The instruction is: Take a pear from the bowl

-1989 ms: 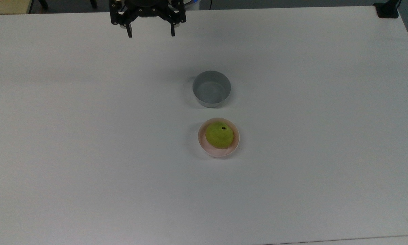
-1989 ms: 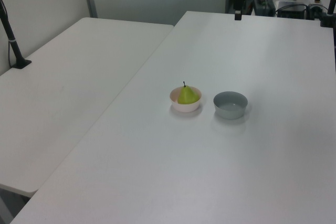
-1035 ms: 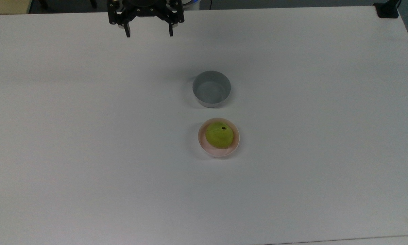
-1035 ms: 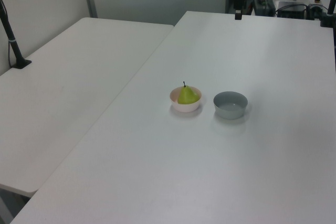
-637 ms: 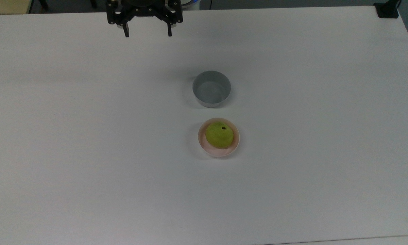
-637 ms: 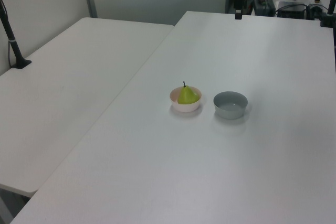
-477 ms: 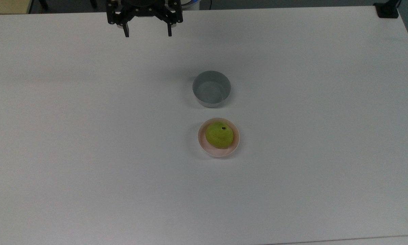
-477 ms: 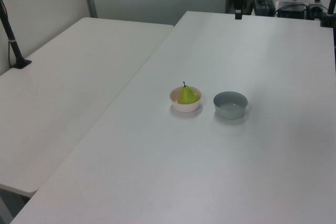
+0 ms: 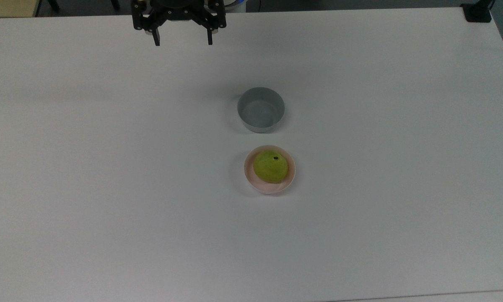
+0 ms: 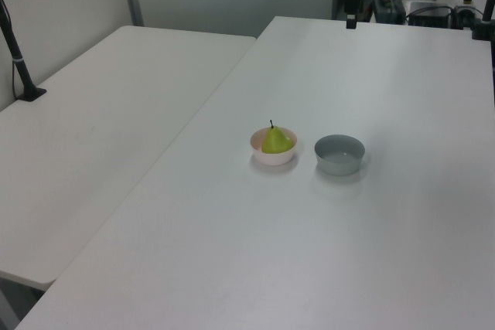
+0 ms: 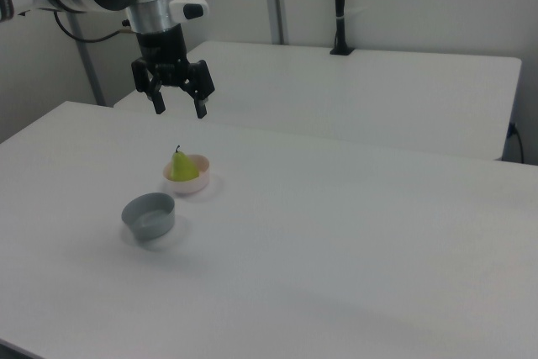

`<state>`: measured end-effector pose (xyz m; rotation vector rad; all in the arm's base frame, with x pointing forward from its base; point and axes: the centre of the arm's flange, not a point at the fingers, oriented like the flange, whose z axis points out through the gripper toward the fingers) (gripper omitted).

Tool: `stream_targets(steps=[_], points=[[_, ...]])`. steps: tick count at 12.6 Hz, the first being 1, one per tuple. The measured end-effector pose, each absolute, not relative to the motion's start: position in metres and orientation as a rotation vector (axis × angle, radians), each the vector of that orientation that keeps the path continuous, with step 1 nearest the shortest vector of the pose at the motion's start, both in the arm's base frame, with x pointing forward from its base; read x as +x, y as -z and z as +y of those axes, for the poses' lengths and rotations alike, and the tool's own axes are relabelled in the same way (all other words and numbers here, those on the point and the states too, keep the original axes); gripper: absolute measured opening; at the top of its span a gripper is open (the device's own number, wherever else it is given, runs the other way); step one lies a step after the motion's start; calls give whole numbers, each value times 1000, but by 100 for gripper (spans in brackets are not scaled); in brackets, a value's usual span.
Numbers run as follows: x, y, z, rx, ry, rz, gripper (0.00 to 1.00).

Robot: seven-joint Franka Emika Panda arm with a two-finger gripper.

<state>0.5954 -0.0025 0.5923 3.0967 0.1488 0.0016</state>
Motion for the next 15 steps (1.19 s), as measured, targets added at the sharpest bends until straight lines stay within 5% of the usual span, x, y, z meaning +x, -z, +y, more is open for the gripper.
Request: stream_targets(steps=[6, 15], points=[[614, -592, 18, 3100, -184, 178, 100], [659, -506, 121, 3103, -291, 208, 100]])
